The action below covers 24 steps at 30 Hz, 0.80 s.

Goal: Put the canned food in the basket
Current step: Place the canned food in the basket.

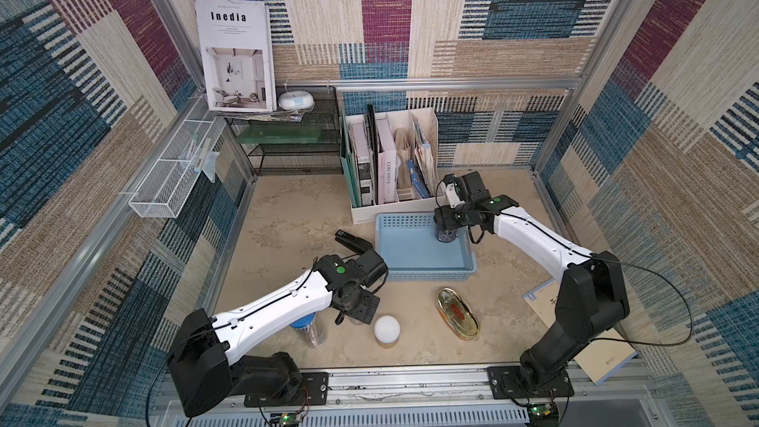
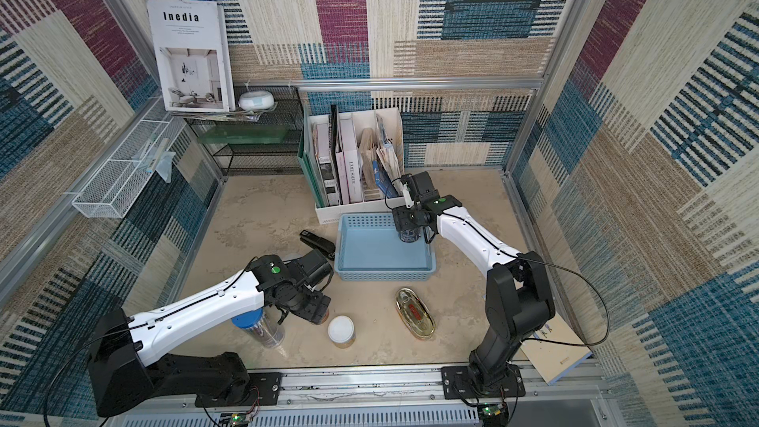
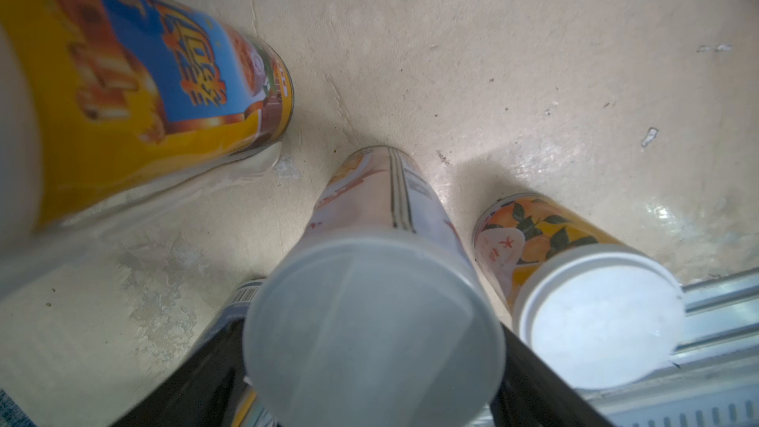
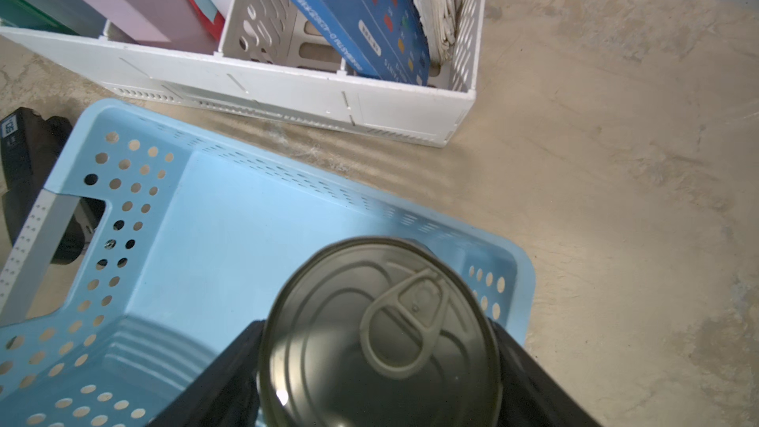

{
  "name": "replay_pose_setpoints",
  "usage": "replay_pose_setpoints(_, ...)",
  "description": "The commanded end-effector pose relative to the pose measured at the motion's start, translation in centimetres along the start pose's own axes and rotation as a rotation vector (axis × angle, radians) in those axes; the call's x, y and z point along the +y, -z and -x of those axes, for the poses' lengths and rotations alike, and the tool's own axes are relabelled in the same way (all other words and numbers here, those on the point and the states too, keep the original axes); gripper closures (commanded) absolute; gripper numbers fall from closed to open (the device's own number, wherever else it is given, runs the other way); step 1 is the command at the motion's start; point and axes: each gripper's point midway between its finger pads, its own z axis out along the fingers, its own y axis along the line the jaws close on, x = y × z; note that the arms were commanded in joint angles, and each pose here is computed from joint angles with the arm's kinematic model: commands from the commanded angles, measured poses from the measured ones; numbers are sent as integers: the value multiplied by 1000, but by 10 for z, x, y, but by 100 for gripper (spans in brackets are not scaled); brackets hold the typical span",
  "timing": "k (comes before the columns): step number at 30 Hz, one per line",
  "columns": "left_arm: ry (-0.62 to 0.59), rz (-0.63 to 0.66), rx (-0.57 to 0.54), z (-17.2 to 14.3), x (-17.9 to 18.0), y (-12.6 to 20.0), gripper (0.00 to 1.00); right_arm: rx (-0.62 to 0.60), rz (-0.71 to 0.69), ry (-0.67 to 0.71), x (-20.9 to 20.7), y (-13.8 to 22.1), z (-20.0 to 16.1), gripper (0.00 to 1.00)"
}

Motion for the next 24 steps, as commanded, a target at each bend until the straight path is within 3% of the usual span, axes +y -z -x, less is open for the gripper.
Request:
replay_pose_setpoints(1, -3, -6, 8, -1, -1, -2, 10, -97, -3, 1, -2, -3, 23, 65)
replay_pose_setpoints(16, -17, -18, 22, -2, -4, -3, 21, -66, -45, -5, -16, -30, 3, 60)
replay_pose_setpoints(18, -18, -20, 22, -2, -4, -3, 22, -62, -51, -12, -19, -32, 0, 56)
replay_pose_setpoints(24, -17, -16, 17, -2, -4, -3, 30, -71, -44, -27, -20, -31, -3, 29)
